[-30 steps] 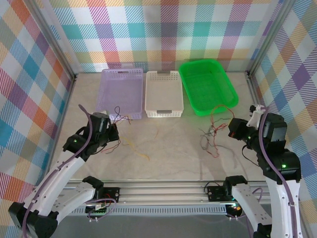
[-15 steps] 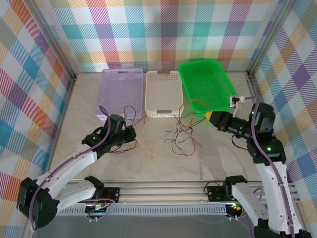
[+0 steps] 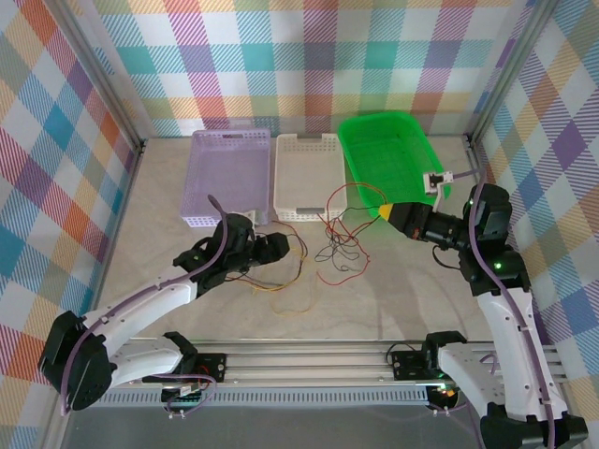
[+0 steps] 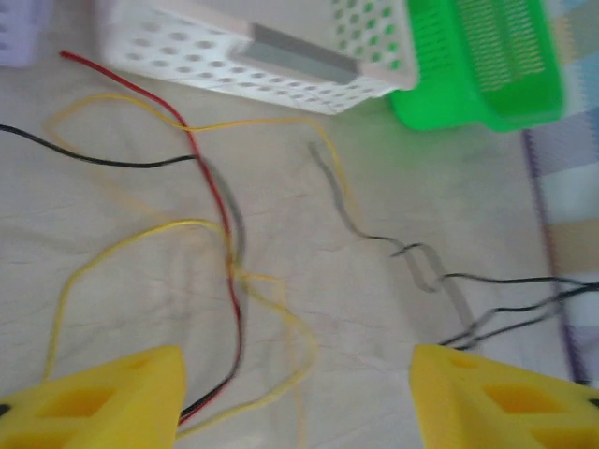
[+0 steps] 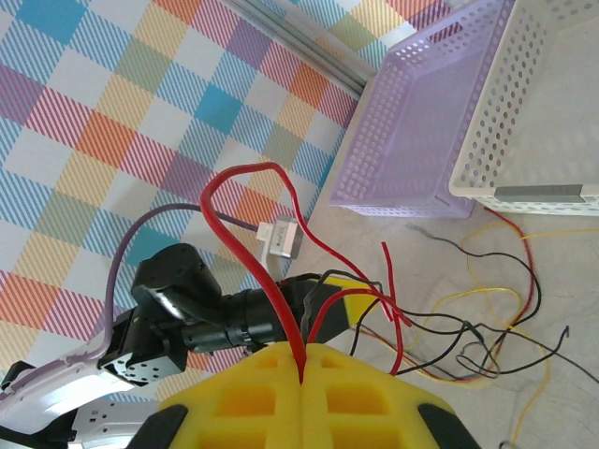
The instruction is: Untangle the cables
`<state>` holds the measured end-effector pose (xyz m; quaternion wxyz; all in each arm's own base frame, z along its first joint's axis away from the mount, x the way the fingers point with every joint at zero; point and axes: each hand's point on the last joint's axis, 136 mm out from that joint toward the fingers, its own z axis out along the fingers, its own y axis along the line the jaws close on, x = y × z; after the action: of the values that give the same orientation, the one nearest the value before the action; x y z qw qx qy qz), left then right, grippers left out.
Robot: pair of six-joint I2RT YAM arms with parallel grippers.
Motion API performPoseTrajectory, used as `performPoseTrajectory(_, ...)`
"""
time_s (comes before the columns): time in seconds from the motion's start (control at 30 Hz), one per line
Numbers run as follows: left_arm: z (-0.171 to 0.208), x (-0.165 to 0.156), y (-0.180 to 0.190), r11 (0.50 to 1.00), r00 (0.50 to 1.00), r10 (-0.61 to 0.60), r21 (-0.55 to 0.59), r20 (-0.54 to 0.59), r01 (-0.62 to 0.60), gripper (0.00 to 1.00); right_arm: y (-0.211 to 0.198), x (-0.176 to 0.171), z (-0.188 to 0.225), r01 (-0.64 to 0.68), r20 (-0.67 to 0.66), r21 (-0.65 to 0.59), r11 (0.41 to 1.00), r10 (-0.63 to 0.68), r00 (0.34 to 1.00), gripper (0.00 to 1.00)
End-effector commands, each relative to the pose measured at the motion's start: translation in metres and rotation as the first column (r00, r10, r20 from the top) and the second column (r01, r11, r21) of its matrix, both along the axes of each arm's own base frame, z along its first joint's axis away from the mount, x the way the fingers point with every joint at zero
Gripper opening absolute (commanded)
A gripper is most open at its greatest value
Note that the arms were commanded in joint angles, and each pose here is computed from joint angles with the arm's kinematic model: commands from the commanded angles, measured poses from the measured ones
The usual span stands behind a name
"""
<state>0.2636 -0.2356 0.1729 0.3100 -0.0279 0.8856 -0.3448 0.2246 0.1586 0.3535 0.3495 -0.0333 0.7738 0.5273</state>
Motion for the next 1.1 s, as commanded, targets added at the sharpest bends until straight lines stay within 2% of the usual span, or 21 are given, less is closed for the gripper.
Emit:
performPoseTrajectory(0.0, 0.058, -0.008, -0.031, 0.978, 0.987, -0.092, -0.175, 0.132, 0.115, 0.69, 0.004, -0.001, 0.007, -0.032, 0.035, 0.018, 0.999, 0.032, 0.999, 0.0)
performPoseTrajectory(0.27, 0.093, -0.053, -0.078, 0.896, 0.929, -0.27, -0.286, 0.252, 0.338, 0.72, 0.005, 0.0, 0.009, -0.034, 0.037, 0.018, 0.999, 0.033, 0.999, 0.0)
performPoseTrajectory(0.43, 0.096, -0.09, -0.1, 0.847, 0.873, -0.38, -0.263, 0.307, 0.462, 0.73, 0.005, 0.001, 0.008, -0.031, 0.031, 0.018, 0.999, 0.031, 0.999, 0.0)
performPoseTrajectory(0.63, 0.071, -0.101, -0.121, 0.85, 0.844, -0.465, -0.134, 0.269, 0.51, 0.73, 0.006, -0.001, 0.011, -0.036, 0.033, 0.027, 0.999, 0.035, 0.999, 0.0)
performPoseTrajectory(0.77, 0.065, -0.093, -0.123, 0.872, 0.845, -0.465, -0.027, 0.265, 0.489, 0.73, 0.007, -0.006, 0.014, -0.048, 0.036, 0.035, 0.998, 0.046, 0.998, 0.0)
performPoseTrajectory(0.9, 0.07, -0.086, -0.122, 0.886, 0.848, -0.445, 0.006, 0.289, 0.463, 0.74, 0.009, -0.009, 0.014, -0.061, 0.031, 0.045, 0.997, 0.06, 0.998, 0.0)
performPoseTrajectory(1.0, 0.07, -0.082, -0.122, 0.892, 0.85, -0.433, 0.01, 0.299, 0.451, 0.66, 0.009, -0.011, 0.013, -0.061, 0.027, 0.048, 0.997, 0.06, 0.998, 0.0)
performPoseTrajectory(1.07, 0.069, -0.083, -0.123, 0.892, 0.85, -0.432, 0.0, 0.302, 0.453, 0.5, 0.009, -0.012, 0.011, -0.059, 0.025, 0.049, 0.997, 0.058, 0.998, 0.0)
